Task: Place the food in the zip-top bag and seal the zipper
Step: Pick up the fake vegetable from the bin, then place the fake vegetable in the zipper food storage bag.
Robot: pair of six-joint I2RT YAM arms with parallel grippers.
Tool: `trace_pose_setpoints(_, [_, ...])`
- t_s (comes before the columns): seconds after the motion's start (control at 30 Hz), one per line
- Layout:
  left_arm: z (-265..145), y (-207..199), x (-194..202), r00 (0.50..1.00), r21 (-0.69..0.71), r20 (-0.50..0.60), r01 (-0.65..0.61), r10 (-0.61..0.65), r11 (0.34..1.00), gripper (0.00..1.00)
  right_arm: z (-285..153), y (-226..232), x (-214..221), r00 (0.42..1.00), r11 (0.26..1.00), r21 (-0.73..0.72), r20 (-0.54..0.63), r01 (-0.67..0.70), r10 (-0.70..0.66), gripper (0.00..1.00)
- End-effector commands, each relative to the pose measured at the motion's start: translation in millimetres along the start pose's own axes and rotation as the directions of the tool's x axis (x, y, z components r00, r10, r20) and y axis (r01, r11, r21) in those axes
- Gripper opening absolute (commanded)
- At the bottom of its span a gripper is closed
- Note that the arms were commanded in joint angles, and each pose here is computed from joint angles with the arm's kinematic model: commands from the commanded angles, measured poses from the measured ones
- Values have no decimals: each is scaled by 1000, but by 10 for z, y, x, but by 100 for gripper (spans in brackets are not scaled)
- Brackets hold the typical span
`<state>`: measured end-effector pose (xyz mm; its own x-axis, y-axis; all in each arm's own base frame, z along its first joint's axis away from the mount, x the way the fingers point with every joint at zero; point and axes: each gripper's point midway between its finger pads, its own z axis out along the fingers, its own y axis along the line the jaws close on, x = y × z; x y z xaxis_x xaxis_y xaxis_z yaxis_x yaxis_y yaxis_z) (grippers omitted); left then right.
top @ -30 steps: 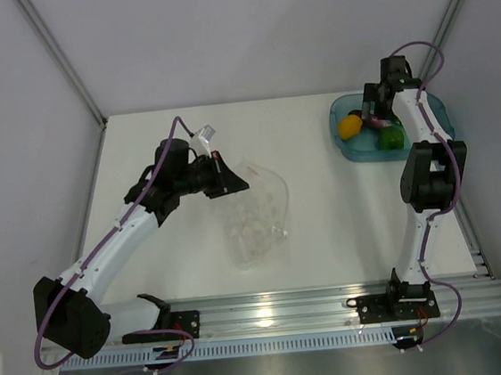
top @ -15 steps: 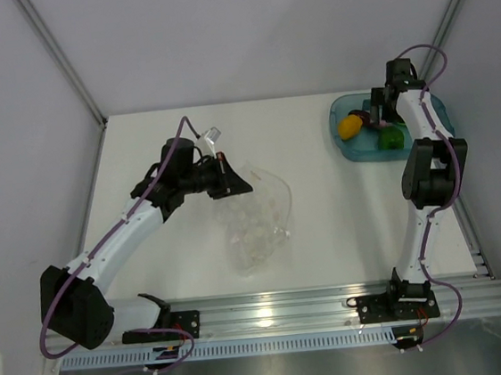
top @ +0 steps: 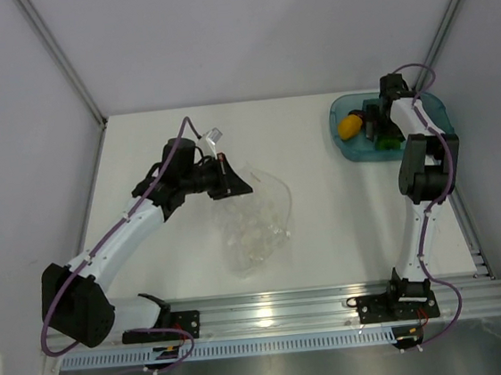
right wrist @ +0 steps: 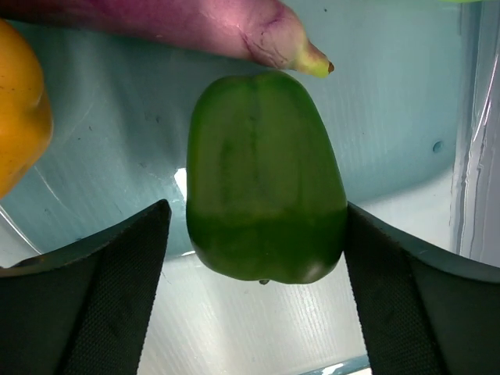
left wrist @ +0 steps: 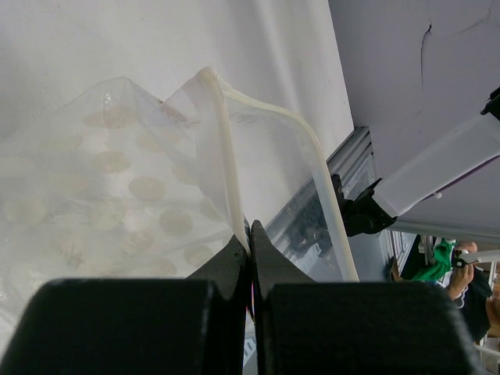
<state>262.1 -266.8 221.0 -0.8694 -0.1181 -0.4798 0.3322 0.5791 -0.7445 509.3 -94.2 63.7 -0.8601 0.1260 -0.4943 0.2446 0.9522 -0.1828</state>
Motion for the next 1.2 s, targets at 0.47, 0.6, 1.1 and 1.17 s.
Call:
trace_pose_setpoints(0.47, [-51, -72, -108, 999, 0, 21, -39, 39, 999, 0, -669, -113, -342, 978, 989, 19, 154, -143, 139, 1])
trace_pose_setpoints(0.6, [-37, -58, -107, 999, -3, 20, -36, 36, 999, 1, -1559, 525, -475, 956, 985, -154, 269, -75, 114, 1])
trace_pose_setpoints(1.1, [-48, -50, -119, 999, -14, 28, -29, 30, 999, 0, -3950, 2325, 957, 917, 573, -738, 393, 357, -65, 2])
trace_pose_setpoints(1.17, [-52, -65, -122, 999, -9, 29, -24, 25, 1000, 1, -4122, 2416, 1165, 915, 506, -774, 395, 382, -85, 6])
